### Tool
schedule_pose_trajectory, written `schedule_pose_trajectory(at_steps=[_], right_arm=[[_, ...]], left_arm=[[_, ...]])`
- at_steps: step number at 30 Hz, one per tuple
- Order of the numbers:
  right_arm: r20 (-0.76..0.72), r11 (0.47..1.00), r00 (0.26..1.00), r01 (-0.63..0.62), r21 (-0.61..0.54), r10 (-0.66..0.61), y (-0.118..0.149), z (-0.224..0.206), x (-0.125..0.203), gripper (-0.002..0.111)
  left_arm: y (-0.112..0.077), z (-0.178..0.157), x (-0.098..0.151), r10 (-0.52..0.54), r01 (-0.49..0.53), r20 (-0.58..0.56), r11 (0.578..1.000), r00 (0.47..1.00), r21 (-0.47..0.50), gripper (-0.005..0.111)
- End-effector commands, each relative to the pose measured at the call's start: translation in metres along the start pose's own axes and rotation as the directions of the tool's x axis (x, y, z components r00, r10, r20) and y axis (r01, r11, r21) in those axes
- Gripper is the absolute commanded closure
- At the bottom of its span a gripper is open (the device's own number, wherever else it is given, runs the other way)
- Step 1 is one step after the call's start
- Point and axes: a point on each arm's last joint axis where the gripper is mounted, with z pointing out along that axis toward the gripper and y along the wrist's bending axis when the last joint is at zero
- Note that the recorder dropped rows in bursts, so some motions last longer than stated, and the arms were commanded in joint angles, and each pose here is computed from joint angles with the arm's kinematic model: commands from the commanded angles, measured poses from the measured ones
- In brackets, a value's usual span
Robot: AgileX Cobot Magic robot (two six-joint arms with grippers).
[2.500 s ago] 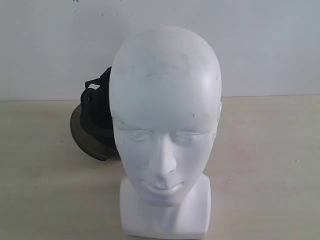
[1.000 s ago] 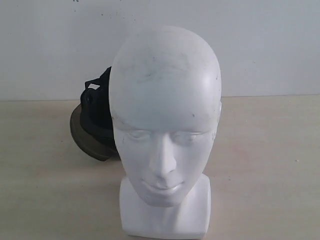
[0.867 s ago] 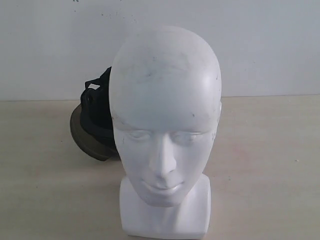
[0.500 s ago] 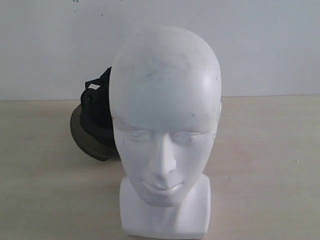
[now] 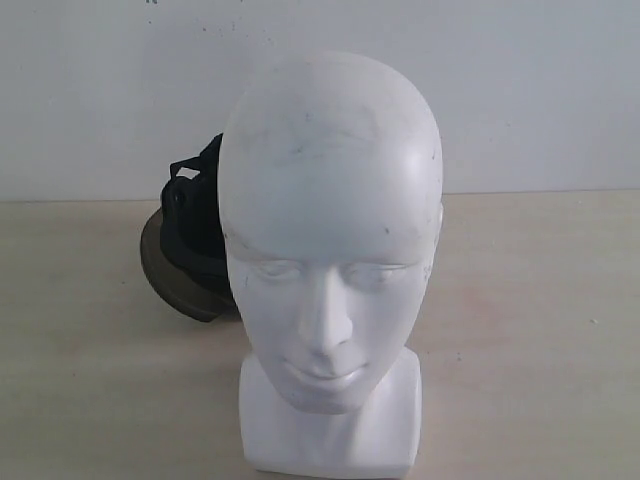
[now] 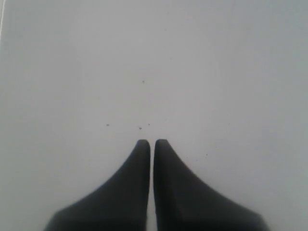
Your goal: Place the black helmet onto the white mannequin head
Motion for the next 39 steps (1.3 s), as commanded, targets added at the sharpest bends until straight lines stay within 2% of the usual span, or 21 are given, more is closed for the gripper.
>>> schedule_pose_trajectory(at_steps=[1,4,6,9,12,14,18,26,29,32,35,39], right_arm=[[0.009,1.0,1.0,0.005,0.002,-0.005,0.0,0.0,-0.001,0.109],[0.009,1.0,1.0,0.005,0.002,-0.005,0.0,0.0,-0.001,0.109],[0.009,1.0,1.0,0.005,0.002,-0.005,0.0,0.0,-0.001,0.109],[0.009,1.0,1.0,0.005,0.002,-0.005,0.0,0.0,-0.001,0.109],[0.009,1.0,1.0,0.005,0.002,-0.005,0.0,0.0,-0.001,0.109],[0.009,1.0,1.0,0.005,0.002,-0.005,0.0,0.0,-0.001,0.109],[0.009,1.0,1.0,0.005,0.002,-0.005,0.0,0.0,-0.001,0.109],[0.009,1.0,1.0,0.005,0.002,-0.005,0.0,0.0,-0.001,0.109],[0.009,1.0,1.0,0.005,0.002,-0.005,0.0,0.0,-0.001,0.109],[0.009,1.0,1.0,0.005,0.002,-0.005,0.0,0.0,-0.001,0.109],[0.009,1.0,1.0,0.005,0.002,-0.005,0.0,0.0,-0.001,0.109],[0.009,1.0,1.0,0.005,0.002,-0.005,0.0,0.0,-0.001,0.109]], left_arm=[[0.0,0.052,0.007,-0.068,0.066,-0.149,0.998,0.987,-0.017,0.102],[-0.002,0.105,0.012,-0.089,0.082,-0.316,0.996,0.945,-0.036,0.102],[-0.008,0.14,0.011,-0.067,0.065,-0.428,0.998,0.901,-0.02,0.102],[-0.028,0.19,0.023,0.052,0.004,-0.588,0.996,0.807,0.093,0.102],[-0.053,0.234,0.049,0.195,-0.017,-0.687,0.966,0.7,0.257,0.102],[-0.068,0.259,0.067,0.217,0.049,-0.737,0.946,0.64,0.321,0.102],[-0.085,0.298,0.105,0.223,0.167,-0.815,0.917,0.535,0.361,0.102],[-0.091,0.334,0.196,0.284,0.176,-0.871,0.909,0.401,0.377,0.1],[-0.091,0.335,0.226,0.297,0.185,-0.89,0.908,0.346,0.375,0.087],[-0.091,0.336,0.254,0.289,0.193,-0.907,0.914,0.305,0.356,0.064],[-0.09,0.339,0.272,0.211,0.2,-0.929,0.939,0.303,0.279,0.048],[-0.085,0.34,0.291,0.218,0.162,-0.929,0.948,0.299,0.275,0.044]])
